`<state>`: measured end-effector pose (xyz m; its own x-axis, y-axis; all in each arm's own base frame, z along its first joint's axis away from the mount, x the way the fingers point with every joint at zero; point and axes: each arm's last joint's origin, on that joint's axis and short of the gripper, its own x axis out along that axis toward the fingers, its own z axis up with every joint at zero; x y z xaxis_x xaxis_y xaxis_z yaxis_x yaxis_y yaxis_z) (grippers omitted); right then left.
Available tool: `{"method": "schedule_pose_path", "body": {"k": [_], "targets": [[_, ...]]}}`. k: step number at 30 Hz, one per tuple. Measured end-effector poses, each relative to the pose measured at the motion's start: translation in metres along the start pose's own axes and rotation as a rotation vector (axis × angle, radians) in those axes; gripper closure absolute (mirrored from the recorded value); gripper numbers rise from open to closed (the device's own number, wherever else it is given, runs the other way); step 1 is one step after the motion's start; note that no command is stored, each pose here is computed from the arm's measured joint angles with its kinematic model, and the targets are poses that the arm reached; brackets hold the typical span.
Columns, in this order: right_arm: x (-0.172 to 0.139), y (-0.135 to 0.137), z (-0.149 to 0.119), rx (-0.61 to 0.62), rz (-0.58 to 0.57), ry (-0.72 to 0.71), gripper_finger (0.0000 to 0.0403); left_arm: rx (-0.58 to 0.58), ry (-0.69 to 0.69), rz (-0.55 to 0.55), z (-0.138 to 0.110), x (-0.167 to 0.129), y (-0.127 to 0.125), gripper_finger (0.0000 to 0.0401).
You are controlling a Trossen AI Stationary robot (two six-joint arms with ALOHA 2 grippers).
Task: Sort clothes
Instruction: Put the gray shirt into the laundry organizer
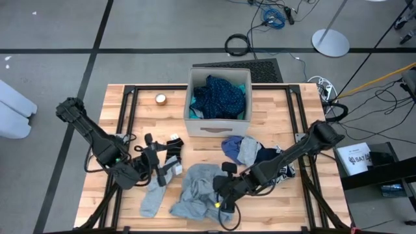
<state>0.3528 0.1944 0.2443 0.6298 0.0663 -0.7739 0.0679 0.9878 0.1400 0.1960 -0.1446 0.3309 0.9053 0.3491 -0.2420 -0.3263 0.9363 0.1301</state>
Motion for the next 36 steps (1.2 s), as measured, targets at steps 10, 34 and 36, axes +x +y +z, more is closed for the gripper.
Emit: {"method": "schedule_pose_path", "body": {"k": [10,34,36], "targets": [[0.038,0.008,-0.007,0.010,0.058,0.009,0.0399,-0.002,0.006,-0.021,0.000,0.000,-0.001,0.0157],[0.081,-0.020,-0.046,0.068,-0.118,0.372,0.0401,-0.002,0.014,-0.043,0.000,0.000,-0.001,0.0157],[0.069,-0.025,-0.050,0.086,-0.172,0.448,0.0401,-0.002,0.015,-0.045,0.000,0.000,-0.001,0.0157]]}}
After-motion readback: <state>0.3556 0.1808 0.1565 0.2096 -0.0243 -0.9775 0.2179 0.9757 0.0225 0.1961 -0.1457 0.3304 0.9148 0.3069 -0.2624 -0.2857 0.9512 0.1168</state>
